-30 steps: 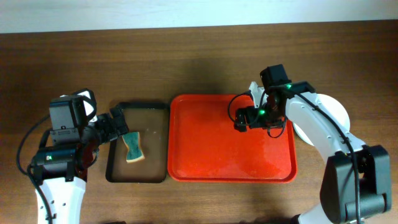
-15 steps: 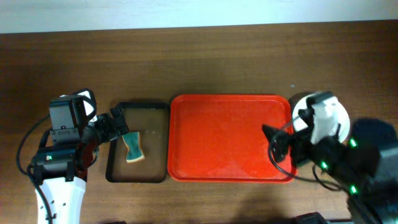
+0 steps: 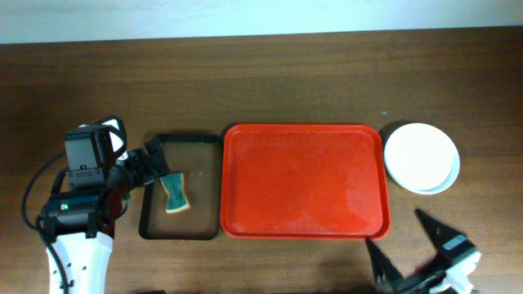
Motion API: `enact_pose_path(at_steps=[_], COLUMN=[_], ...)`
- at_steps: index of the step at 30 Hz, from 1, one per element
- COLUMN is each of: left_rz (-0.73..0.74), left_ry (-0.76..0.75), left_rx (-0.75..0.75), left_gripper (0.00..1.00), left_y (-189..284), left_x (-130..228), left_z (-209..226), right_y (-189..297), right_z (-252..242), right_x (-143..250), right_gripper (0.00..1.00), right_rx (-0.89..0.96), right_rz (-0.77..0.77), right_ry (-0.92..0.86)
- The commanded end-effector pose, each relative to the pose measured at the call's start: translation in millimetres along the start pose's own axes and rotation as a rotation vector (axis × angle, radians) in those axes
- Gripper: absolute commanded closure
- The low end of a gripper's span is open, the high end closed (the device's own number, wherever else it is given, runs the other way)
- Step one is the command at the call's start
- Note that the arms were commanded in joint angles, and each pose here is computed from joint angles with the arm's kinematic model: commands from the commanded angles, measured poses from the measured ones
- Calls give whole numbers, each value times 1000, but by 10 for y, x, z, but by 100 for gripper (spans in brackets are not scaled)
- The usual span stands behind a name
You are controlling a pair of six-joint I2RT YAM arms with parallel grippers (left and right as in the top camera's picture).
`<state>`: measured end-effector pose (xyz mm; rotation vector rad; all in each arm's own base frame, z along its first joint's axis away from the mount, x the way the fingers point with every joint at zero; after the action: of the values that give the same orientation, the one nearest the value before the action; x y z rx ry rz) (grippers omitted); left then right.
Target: Clean dirty plates on tray and stack at the side
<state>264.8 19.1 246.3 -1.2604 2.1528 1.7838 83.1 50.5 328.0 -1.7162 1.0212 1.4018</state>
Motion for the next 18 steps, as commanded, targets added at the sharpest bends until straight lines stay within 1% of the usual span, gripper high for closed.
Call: enact_pose_path(at_steps=[1,2,4,5,9,18], left_rz=[-19,-19,-19,-19,-19,-19], left_ry=[11,11,11,11,11,11], left_rx=[0,0,0,0,0,0], left_gripper=[1,1,1,1,1,1], left_y=[37,37,37,37,37,37], left_x=[-42,-42,-42,-42,-42,-42], left_z=[-7,-7,-7,-7,-7,-7], right_y=[-290,-310,-274,-278,-345,-713], right_z=[-171,-205,-255,-287,-379,-463], right_x=[-150,-248,-369,-346,-189,776], right_gripper=[1,2,1,1,2,2], right_rx=[93,120,180,209,271,314], right_rz=[-255,-370,-549,-564,-527,-303], right_ry=[66,99,156,171,165,86])
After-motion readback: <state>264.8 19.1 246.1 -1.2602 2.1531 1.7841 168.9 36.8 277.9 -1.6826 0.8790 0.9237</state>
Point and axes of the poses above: each gripper's point midway between its finger pads, its own y axis back along the fingers, its own z axis along the line the jaws close on, x = y × z, the point moved 5 cm from there along y, back along the fingers, and after that the axes turned 13 degrees about y, right-handed, at the moved point
